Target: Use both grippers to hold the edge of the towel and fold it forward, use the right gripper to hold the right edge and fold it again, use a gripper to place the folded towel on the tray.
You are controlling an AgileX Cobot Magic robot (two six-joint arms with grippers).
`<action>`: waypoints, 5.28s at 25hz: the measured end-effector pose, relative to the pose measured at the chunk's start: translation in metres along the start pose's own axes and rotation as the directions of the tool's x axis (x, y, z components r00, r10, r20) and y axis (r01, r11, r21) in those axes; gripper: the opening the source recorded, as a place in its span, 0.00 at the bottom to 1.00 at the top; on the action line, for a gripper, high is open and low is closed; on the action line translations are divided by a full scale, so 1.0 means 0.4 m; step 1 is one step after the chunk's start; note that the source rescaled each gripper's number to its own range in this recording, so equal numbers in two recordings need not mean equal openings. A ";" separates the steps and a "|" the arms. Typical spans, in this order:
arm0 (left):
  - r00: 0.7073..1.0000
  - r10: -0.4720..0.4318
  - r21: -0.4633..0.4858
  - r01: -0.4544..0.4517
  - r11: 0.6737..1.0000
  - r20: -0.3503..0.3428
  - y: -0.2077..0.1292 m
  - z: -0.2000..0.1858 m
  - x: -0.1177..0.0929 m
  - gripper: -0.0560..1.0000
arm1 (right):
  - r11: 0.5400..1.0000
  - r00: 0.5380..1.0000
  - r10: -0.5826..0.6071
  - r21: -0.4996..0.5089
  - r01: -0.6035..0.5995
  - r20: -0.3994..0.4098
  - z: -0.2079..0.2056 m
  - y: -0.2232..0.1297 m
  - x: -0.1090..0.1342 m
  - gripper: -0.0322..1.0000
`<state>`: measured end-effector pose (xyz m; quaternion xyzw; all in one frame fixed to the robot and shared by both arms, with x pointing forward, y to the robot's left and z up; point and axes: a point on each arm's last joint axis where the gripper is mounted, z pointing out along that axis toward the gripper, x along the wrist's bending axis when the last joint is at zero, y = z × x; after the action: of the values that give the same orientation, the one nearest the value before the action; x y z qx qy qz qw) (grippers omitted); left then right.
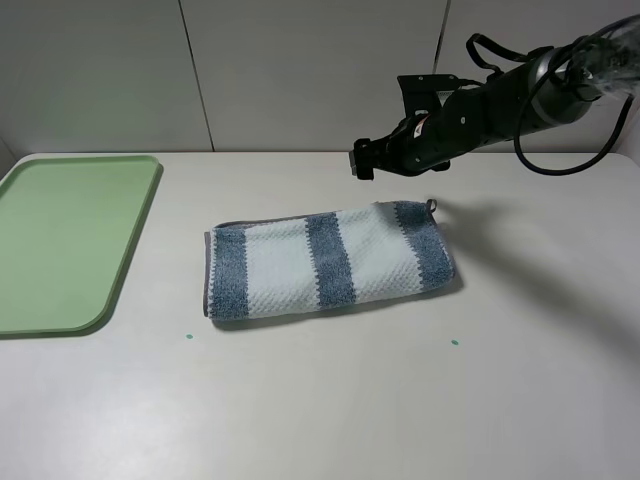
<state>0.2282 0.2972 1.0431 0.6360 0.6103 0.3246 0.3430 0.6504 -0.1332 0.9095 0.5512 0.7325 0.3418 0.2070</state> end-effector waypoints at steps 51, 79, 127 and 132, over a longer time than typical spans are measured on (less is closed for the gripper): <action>1.000 0.000 0.002 0.000 1.000 -0.001 0.000 0.000 0.000 0.99 | 0.836 0.992 0.056 0.537 -0.110 0.115 -0.044 -0.122 -0.015 1.00; 1.000 0.000 0.004 0.000 1.000 -0.001 -0.001 0.000 0.000 0.99 | 0.837 0.991 0.087 0.532 -0.127 0.101 0.016 -0.158 -0.002 0.11; 1.000 0.001 0.005 -0.001 1.000 -0.002 -0.001 0.000 0.000 0.99 | 0.820 0.990 0.016 0.564 -0.094 0.142 -0.259 -0.017 0.011 0.11; 1.000 0.001 0.005 -0.001 1.000 -0.002 -0.001 0.000 0.000 0.99 | 0.833 0.994 0.012 0.548 -0.072 0.112 -0.257 -0.019 0.065 0.11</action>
<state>0.2280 0.2974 1.0427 0.6368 0.6112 0.3239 0.3406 0.5672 -0.1378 0.9758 0.6205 0.7757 0.0919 0.0699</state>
